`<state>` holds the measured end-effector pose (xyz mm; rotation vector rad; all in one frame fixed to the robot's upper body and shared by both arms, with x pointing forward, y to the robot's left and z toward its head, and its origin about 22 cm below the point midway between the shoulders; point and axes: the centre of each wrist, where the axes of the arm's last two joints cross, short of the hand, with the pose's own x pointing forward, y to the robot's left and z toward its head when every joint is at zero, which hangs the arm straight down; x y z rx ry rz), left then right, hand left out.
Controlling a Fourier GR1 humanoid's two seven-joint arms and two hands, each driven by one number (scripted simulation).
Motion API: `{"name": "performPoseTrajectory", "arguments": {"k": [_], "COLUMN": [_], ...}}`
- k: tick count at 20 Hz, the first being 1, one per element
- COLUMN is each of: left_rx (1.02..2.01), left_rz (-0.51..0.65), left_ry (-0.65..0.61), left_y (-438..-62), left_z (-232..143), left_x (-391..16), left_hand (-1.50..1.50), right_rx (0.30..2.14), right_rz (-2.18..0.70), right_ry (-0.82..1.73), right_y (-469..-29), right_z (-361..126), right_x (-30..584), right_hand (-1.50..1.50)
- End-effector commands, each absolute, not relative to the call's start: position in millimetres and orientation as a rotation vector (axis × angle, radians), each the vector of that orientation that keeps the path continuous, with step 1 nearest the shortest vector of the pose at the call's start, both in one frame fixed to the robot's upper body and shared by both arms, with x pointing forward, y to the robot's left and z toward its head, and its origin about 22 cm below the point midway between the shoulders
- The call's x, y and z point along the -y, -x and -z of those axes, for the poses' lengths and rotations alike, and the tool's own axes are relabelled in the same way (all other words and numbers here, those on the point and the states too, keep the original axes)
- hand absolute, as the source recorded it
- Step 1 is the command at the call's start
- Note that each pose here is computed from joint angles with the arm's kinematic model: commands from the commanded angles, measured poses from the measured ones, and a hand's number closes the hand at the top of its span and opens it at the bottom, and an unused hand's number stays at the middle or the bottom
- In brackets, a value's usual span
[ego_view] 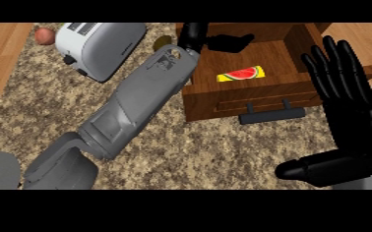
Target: Pick up the cup, place it into the drawer and close the drawer
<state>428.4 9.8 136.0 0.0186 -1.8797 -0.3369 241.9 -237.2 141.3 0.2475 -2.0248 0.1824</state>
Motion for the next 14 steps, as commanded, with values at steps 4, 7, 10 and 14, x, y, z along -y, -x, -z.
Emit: {"name": "performPoseTrajectory", "arguments": {"k": [4, 7, 10, 14], "left_rx": [1.916, 1.979, 1.996, 1.953], "left_rz": [0.23, 0.203, 0.157, 0.079], "left_ry": [0.138, 0.212, 0.289, 0.324], "left_y": [-420.3, -423.3, -425.1, -416.3], "left_z": [-139.8, -150.9, -160.8, -132.2], "left_x": [-2.7, -1.6, -0.9, -11.4], "left_hand": [-1.5, -1.5, -1.5, -1.5], "right_rx": [2.013, 2.009, 1.998, 2.013], "right_rz": [-0.178, -0.15, -0.148, -0.202], "right_ry": [-0.337, -0.329, -0.319, -0.322], "right_y": [-237.3, -226.4, -233.2, -234.2], "right_z": [-147.7, -153.2, -149.3, -154.1], "right_x": [239.3, 244.0, 253.6, 258.7], "right_hand": [-1.5, -1.5, -1.5, 1.5]}}
